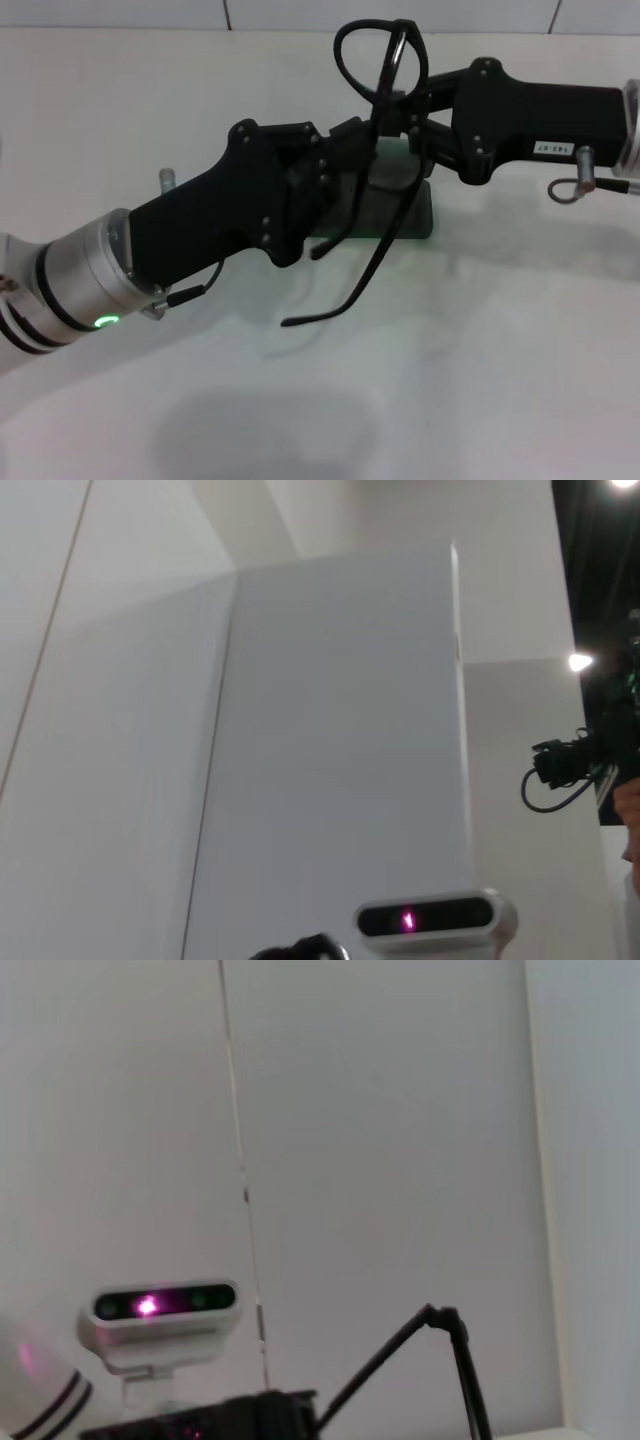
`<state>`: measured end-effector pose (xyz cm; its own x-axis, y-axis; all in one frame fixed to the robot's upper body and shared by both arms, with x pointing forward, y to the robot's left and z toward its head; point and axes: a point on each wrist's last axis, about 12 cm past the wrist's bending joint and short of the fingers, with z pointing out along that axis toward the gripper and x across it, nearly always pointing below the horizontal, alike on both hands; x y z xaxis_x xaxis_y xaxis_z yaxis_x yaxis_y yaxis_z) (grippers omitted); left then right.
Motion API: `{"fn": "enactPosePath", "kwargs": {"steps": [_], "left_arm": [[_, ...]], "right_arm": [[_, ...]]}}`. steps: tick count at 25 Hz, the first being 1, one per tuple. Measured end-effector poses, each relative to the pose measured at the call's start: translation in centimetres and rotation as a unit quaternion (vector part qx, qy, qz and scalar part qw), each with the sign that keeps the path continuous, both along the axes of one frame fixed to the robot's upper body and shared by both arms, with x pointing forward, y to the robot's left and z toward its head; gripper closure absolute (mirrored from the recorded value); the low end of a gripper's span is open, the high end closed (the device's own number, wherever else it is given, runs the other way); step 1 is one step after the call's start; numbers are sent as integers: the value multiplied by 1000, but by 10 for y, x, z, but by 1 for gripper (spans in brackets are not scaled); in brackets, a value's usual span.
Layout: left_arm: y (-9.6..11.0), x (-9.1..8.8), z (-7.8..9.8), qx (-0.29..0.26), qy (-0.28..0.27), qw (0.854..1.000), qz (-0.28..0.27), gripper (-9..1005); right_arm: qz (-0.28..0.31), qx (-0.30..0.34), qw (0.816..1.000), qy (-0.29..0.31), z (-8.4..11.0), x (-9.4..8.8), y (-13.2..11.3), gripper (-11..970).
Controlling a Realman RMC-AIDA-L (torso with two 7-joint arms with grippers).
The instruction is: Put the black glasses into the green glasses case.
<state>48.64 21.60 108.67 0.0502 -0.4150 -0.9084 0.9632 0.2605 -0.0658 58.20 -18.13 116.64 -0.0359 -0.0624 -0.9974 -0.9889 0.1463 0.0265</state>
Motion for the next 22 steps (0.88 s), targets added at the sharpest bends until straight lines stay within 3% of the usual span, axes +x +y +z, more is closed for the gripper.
{"fn": "enactPosePath", "kwargs": {"steps": [22], "left_arm": [[-7, -4, -10, 7, 26, 1000, 10, 954]], "right_arm": [[28, 22, 999, 14, -2, -6, 6, 852]]}}
